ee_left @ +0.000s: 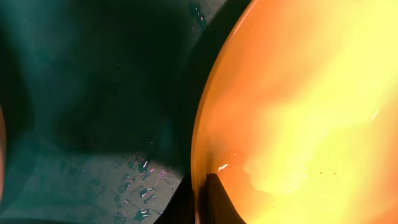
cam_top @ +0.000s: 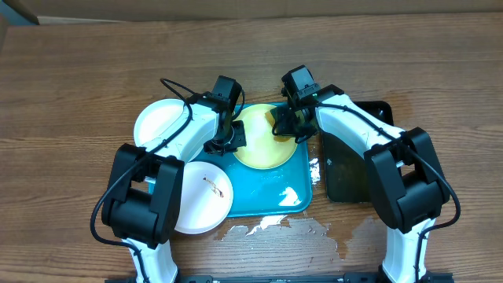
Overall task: Clean dirty plates on tray and stack at the side
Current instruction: 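Scrub the yellow plate with the sponge while the left gripper holds it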
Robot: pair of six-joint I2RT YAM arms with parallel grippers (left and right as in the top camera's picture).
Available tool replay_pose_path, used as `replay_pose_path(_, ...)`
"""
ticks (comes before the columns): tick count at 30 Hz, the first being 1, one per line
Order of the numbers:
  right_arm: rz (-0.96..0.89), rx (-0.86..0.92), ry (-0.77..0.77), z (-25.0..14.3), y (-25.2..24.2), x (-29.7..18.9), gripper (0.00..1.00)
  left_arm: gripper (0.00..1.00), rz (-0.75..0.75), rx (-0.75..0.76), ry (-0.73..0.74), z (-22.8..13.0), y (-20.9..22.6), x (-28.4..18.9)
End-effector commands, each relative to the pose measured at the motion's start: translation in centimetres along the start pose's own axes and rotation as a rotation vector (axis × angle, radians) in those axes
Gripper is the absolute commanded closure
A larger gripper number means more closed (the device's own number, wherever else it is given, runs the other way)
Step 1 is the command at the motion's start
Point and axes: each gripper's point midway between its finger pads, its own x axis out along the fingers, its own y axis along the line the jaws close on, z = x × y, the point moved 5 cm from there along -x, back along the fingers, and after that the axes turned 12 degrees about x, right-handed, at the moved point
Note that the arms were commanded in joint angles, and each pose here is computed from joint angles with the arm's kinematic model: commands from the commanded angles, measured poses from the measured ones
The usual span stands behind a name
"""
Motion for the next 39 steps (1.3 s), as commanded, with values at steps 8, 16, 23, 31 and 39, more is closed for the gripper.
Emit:
replay_pose_path(8,-0.009,-0.179,-0.074,1.3,-0.9,1.5,0.96,0.96,0.065,0.066,0.065,-1.3,1.0,1.2)
replay_pose_path(16,0.085,-0.258,-0.096,1.8,0.6,1.4,0.96,0.96,0.065,0.066,0.065,-1.4,1.0,1.2)
replay_pose_path(23,0.16,-0.288,-0.091,1.7,1.6,1.3,0.96,0.96,0.065,0.066,0.065,-1.3,1.0,1.2)
replay_pose_path(31,0.342,-0.393,-0.062,1.1,3.9,0.7,0.96,0.96,0.065,0.065,0.064,-1.3,1.0,1.2)
replay_pose_path(39,0.406,-0.41,-0.071,1.6,5.0,-0.1,0.96,0.96,0.065,0.065,0.064,-1.3,1.0,1.2)
